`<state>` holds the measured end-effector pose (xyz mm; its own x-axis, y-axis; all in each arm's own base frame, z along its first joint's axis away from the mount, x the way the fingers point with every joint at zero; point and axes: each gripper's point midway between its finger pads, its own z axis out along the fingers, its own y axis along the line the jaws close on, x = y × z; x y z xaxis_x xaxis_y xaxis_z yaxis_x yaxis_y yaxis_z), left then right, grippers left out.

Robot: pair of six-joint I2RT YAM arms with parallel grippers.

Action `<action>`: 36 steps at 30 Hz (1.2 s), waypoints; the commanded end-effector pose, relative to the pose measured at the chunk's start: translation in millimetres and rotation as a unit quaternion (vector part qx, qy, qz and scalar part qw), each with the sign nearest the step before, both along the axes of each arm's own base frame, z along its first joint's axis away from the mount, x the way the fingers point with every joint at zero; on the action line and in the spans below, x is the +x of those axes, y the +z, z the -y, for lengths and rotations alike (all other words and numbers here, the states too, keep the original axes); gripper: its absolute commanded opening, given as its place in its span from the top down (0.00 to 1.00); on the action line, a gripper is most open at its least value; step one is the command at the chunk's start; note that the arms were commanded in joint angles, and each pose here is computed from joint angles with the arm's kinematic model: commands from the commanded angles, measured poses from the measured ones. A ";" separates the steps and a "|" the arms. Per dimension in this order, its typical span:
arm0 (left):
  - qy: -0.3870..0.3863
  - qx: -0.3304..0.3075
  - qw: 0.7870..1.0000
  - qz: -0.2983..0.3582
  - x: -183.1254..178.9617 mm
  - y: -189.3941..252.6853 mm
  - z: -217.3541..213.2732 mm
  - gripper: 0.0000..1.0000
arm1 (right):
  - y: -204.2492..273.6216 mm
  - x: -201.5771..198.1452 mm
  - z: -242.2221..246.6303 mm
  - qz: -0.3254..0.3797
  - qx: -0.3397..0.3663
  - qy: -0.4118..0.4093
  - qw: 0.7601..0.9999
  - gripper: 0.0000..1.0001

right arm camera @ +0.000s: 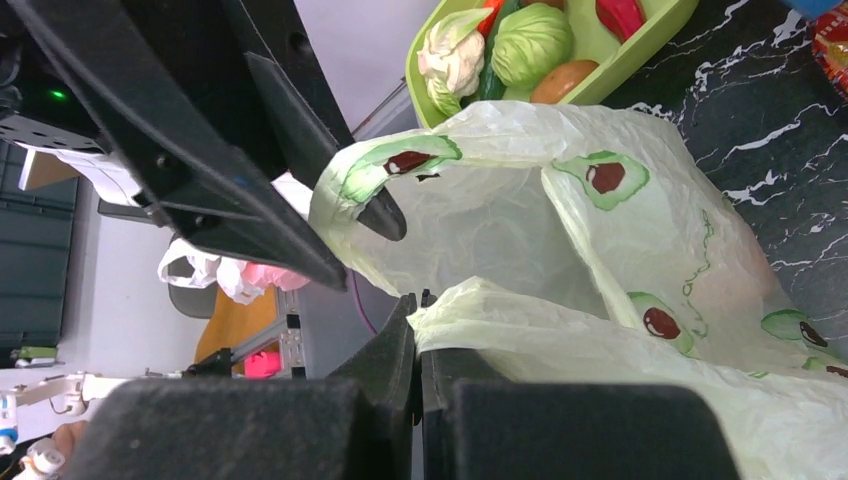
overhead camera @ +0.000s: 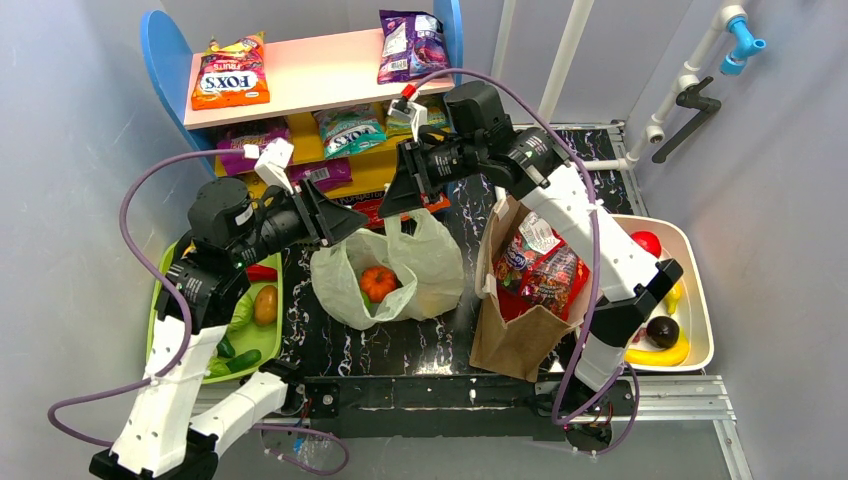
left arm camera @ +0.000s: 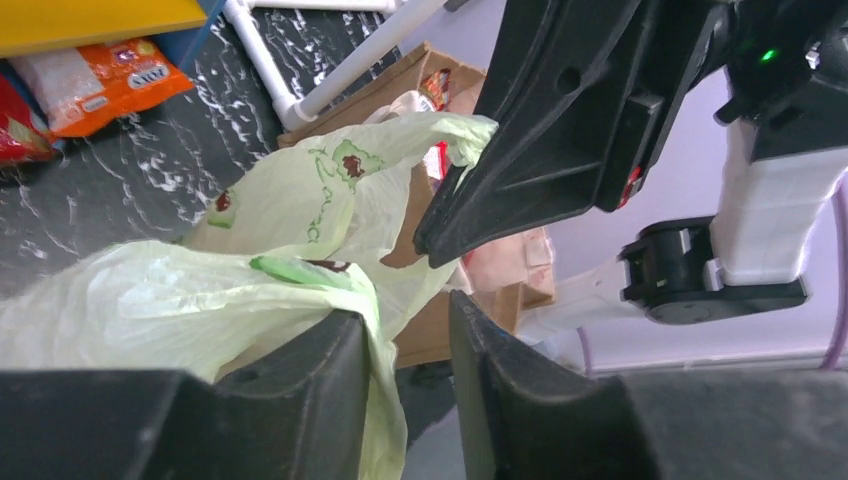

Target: Place the food into the grocery bag and tie it

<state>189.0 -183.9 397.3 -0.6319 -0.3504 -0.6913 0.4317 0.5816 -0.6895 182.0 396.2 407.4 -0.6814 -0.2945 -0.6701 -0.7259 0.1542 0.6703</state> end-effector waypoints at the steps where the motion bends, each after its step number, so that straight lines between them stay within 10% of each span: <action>1: -0.024 0.038 0.999 0.024 -8.2 1.9 -3.6 0.63 | 1.1 -10.1 5.0 0.027 0.011 0.036 0.999 0.99; 16: -0.037 0.205 0.977 0.054 -40.3 -9.0 -47.1 0.45 | -12.1 -27.5 25.9 0.015 0.018 0.110 0.994 0.99; 36: -0.179 0.189 0.962 0.085 -58.2 -61.2 -17.9 0.77 | -23.4 -30.4 31.9 -0.011 0.009 0.124 0.992 0.99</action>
